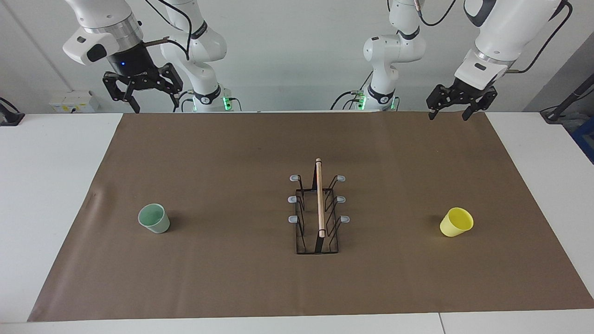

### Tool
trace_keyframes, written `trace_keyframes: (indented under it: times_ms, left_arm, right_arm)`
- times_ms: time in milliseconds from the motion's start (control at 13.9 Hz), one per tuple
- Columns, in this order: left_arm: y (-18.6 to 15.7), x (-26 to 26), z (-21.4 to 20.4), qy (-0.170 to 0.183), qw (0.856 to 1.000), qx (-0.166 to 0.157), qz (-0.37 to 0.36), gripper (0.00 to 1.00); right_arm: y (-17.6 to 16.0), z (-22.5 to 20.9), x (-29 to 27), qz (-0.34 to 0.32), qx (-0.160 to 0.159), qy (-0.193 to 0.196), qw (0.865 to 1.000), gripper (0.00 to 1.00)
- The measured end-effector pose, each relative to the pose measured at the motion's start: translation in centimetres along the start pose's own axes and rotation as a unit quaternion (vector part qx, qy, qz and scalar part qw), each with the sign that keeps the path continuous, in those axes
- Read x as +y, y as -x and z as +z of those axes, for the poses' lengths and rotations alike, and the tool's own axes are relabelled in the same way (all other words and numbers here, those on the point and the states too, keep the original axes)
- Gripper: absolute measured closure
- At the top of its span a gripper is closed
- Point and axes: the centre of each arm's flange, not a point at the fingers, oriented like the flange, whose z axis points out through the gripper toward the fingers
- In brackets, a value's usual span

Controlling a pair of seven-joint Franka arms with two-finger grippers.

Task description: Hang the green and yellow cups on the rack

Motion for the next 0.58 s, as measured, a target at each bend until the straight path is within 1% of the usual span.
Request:
trace_keyframes:
  times_ms: [577]
  left_arm:
    - [0.06,0.39,-0.03,0.000,1.000,0.001,0.004,0.00]
  right_arm:
    - [0.00,0.00,0.00,0.000,0.000,0.000,1.000,0.00]
